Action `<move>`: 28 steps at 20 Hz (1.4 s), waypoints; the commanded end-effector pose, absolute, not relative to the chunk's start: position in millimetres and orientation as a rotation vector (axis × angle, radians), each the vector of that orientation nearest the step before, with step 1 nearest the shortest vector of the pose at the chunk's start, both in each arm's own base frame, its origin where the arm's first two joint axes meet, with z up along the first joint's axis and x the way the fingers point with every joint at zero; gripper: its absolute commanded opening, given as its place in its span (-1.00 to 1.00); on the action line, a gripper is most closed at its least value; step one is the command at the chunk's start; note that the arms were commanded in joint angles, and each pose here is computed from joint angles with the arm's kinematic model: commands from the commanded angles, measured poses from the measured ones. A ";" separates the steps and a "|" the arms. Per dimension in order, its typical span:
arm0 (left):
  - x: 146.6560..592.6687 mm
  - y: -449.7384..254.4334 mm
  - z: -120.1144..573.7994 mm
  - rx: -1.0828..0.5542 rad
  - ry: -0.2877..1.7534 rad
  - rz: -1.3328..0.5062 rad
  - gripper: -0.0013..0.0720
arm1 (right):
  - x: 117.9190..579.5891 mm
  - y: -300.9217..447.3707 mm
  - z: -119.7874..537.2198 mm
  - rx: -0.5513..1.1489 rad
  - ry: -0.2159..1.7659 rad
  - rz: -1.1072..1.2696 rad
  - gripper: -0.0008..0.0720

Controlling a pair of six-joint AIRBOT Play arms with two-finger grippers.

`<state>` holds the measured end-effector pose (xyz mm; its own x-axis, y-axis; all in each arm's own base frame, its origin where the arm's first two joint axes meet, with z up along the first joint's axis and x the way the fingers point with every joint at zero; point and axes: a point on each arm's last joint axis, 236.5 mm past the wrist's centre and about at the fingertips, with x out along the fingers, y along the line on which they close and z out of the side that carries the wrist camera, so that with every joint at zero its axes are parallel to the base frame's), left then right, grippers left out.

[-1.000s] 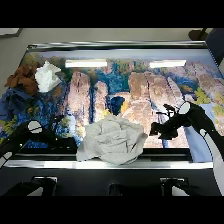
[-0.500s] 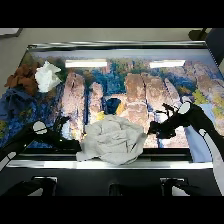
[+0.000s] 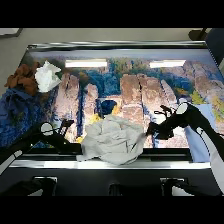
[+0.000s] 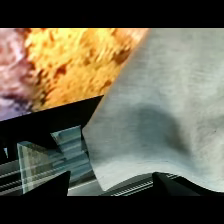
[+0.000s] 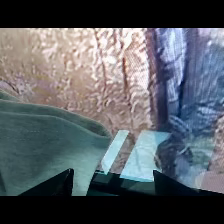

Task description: Fold the shirts.

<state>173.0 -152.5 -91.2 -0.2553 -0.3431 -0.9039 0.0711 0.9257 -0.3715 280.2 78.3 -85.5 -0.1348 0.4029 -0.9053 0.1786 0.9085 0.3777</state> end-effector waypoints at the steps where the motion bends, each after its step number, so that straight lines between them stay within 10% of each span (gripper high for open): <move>1: 167.0 -160.9 -105.7 -0.172 1.826 -0.401 0.65 | 275.5 81.0 -96.3 0.447 1.755 0.229 0.68; 8: 185.7 -170.2 -111.3 -0.234 1.762 -0.371 -0.91 | 270.6 93.1 -111.2 0.458 1.742 0.227 0.68; 13: 189.9 -171.7 -100.3 -0.236 1.719 -0.388 -0.91 | 289.0 114.4 -126.9 0.478 1.644 0.189 0.46; 14: 192.8 -171.9 -95.4 -0.233 1.694 -0.394 -0.90 | 289.7 117.4 -128.5 0.494 1.646 0.179 0.05; 15: 196.2 -171.5 -90.0 -0.225 1.670 -0.400 -0.90 | 290.4 119.6 -127.9 0.509 1.646 0.180 -0.85; 19: 246.7 -169.5 -21.9 -0.192 1.411 -0.425 -0.91 | 308.6 108.7 -80.8 0.387 1.562 0.236 -0.84; 24: 318.8 -125.8 183.2 -0.104 0.812 -0.333 -0.91 | 385.3 59.9 124.6 0.167 0.926 0.144 -0.84; 28: 310.4 -105.5 292.7 -0.134 0.601 -0.306 -0.91 | 361.9 48.9 249.7 0.138 0.650 0.131 -0.84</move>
